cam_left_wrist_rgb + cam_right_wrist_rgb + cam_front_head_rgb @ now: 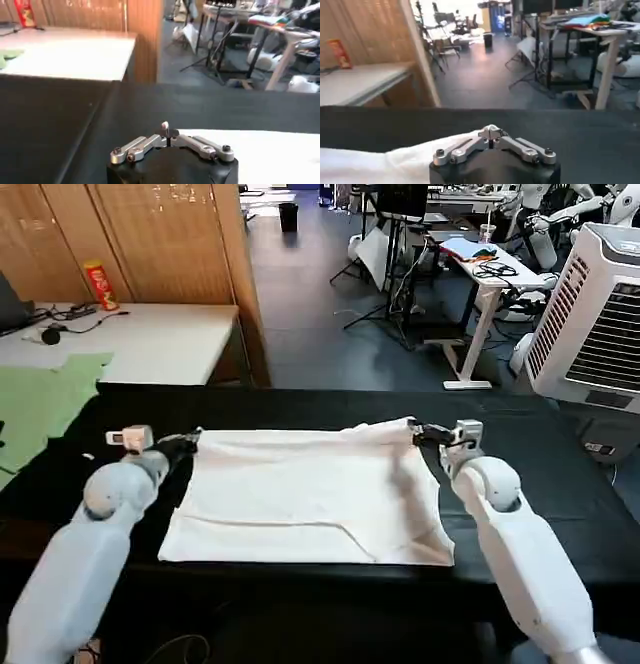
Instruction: Fold and organize the clothes.
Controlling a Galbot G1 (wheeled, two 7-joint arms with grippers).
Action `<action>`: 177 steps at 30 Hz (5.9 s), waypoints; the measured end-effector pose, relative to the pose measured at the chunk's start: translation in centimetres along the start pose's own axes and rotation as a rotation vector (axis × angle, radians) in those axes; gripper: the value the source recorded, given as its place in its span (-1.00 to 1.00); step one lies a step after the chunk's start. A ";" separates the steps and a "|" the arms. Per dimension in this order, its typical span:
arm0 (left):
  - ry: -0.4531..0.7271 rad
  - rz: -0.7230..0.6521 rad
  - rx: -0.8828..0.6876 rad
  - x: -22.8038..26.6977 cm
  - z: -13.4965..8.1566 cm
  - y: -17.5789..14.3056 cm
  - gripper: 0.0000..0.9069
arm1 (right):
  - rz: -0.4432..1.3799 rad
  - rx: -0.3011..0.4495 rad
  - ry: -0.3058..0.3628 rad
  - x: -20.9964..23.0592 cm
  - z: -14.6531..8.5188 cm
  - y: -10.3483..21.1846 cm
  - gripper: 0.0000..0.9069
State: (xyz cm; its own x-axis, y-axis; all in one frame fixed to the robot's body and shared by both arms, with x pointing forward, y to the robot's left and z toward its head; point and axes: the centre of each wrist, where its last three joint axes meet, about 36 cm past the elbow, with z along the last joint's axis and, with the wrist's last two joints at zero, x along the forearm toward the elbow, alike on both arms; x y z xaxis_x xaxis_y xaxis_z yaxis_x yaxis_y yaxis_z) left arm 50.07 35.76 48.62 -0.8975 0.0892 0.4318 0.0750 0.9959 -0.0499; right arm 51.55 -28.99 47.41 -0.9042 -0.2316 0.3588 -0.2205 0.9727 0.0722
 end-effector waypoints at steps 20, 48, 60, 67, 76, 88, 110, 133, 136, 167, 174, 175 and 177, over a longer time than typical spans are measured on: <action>0.005 -0.043 -0.007 9.4 5.8 -0.9 -0.85 | -0.019 0.029 0.127 9.0 4.5 2.7 -0.85; 0.061 -0.093 0.017 12.6 10.0 -1.4 -0.61 | 0.004 0.036 0.224 12.0 6.6 3.3 -0.85; 0.124 -0.125 -0.009 14.7 10.5 -2.3 0.94 | 0.021 0.043 0.175 14.3 4.6 3.4 0.94; 0.053 -0.130 0.017 14.6 8.1 -2.2 0.94 | 0.091 0.032 0.132 12.4 3.7 3.3 0.94; 0.022 -0.100 0.114 8.0 5.9 -0.7 0.94 | 0.128 -0.001 0.091 4.9 3.3 2.8 0.94; 0.109 -0.069 0.174 3.6 7.0 0.5 0.94 | 0.099 -0.034 0.169 -0.4 4.5 3.0 0.94; 0.103 -0.066 0.149 3.0 8.4 0.5 -0.91 | 0.101 -0.032 0.180 -0.6 6.4 3.4 -0.83; -0.024 -0.136 0.013 2.9 8.9 0.5 0.94 | 0.157 -0.035 0.084 2.3 7.3 4.3 0.94; -0.039 -0.145 0.003 3.2 8.5 1.0 0.94 | 0.155 -0.038 0.080 3.3 7.1 3.9 0.94; -0.002 -0.112 0.136 9.6 13.9 -1.8 0.94 | 0.121 -0.058 -0.003 10.3 5.4 5.2 0.94; 0.012 -0.109 0.148 9.4 14.9 -1.9 -0.16 | 0.119 -0.058 -0.001 10.3 5.6 5.4 0.94; 0.011 -0.108 0.144 9.4 14.9 -1.9 -0.40 | 0.116 -0.058 0.000 10.3 5.6 5.5 0.94; 0.009 -0.108 0.128 9.3 15.1 -2.1 -0.57 | 0.111 -0.060 -0.001 10.3 5.7 5.7 0.94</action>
State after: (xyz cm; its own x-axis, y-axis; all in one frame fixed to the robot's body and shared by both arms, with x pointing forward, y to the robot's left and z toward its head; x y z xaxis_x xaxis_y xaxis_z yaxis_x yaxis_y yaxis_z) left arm 34.97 34.29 39.11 -0.8933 -0.0176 0.4491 -0.0780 0.9901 -0.1164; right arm 38.91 -25.91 46.22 -0.9221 -0.1227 0.3670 -0.0972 0.9914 0.0874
